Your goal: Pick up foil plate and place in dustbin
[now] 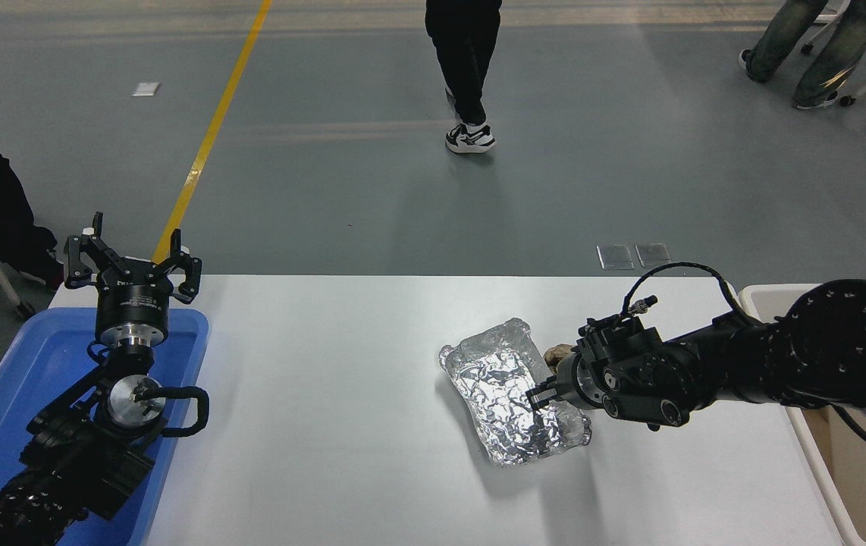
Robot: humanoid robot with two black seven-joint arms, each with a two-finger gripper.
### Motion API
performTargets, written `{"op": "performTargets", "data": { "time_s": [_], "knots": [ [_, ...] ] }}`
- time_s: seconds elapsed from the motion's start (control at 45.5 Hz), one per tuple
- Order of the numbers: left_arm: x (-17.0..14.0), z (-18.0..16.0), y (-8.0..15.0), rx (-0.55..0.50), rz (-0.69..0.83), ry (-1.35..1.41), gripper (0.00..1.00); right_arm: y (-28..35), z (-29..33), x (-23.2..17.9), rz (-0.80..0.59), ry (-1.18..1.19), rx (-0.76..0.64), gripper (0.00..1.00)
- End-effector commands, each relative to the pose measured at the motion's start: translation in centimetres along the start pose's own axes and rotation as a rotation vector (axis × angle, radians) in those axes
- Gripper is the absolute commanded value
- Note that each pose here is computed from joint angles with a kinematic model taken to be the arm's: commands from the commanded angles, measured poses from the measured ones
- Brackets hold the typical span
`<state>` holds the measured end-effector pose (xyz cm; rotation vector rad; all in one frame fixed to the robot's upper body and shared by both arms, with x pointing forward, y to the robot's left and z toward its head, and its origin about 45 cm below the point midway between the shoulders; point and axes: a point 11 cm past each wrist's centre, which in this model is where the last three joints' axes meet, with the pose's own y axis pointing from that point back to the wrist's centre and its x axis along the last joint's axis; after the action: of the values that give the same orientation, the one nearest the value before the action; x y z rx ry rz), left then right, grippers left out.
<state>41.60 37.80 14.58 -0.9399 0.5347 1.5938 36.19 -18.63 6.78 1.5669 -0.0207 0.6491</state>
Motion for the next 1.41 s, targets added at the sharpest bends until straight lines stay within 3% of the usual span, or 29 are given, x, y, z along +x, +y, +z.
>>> {"op": "performTargets", "data": {
  "time_s": [0.0,0.286,0.484,0.725,1.033,1.385],
  "knots": [
    [0.0,0.0,0.0,0.000,0.000,0.000,0.99,0.0,-0.3,0.2,0.001,0.004,0.004,0.02],
    [0.0,0.0,0.0,0.000,-0.001,0.001,0.99,2.1,0.7,2.8,0.017,0.020,-0.021,0.00],
    [0.0,0.0,0.0,0.001,0.000,-0.001,0.99,7.1,2.0,4.8,-0.025,-0.099,-0.004,0.00],
    [0.0,0.0,0.0,0.000,-0.001,0.001,0.99,18.3,5.3,8.6,-0.030,-0.213,-0.004,0.00],
    [0.0,0.0,0.0,-0.001,0.001,0.001,0.99,34.0,3.7,16.2,0.102,-0.258,0.072,0.00],
    [0.0,0.0,0.0,-0.002,0.001,0.001,0.99,36.2,5.6,16.0,0.104,-0.260,-0.014,0.00]
  ]
}}
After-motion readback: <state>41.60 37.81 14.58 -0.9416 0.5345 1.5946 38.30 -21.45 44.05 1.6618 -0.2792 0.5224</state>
